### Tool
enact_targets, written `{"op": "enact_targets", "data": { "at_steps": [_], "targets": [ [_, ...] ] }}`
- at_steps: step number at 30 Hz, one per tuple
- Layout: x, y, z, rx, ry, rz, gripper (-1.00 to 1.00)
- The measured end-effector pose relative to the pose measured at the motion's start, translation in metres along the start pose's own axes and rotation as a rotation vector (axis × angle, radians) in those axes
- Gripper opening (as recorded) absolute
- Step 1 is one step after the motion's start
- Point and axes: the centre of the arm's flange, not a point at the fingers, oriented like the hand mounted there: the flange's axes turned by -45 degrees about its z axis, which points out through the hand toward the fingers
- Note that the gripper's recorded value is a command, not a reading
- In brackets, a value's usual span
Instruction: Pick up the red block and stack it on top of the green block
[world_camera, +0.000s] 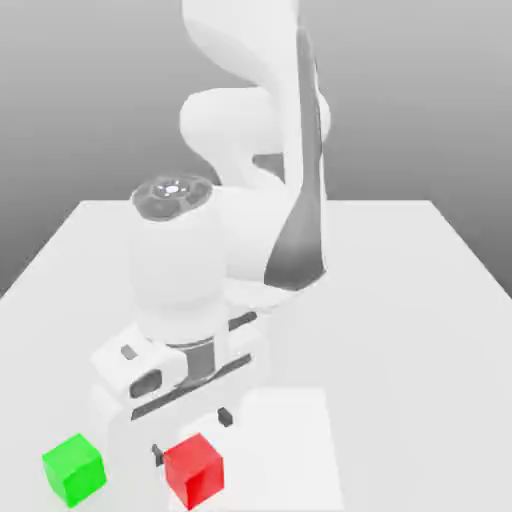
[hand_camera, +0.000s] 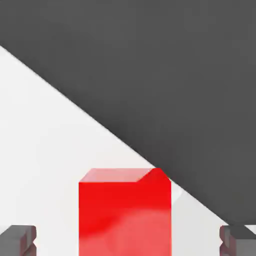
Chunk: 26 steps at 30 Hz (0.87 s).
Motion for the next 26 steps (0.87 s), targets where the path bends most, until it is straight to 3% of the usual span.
{"op": "enact_targets", "data": {
  "at_steps": [1,7,13,18,22,23,26],
  "targets": [
    [-0.001,0.000,0.009,0.001,-0.001,0.000,-1.00],
    [-0.001,-0.001,0.014,0.003,-0.002,0.001,-1.00],
    [-0.003,0.003,-0.046,0.003,-0.002,0.004,-1.00],
    [-0.082,0.089,-0.081,0.004,-0.002,0.093,-1.00],
    [-0.100,0.105,-0.045,0.002,-0.001,0.109,-1.00],
    [-0.101,0.105,-0.032,0.003,-0.002,0.111,1.00],
    [-0.101,0.105,-0.032,0.003,-0.002,0.111,1.00]
  ]
}}
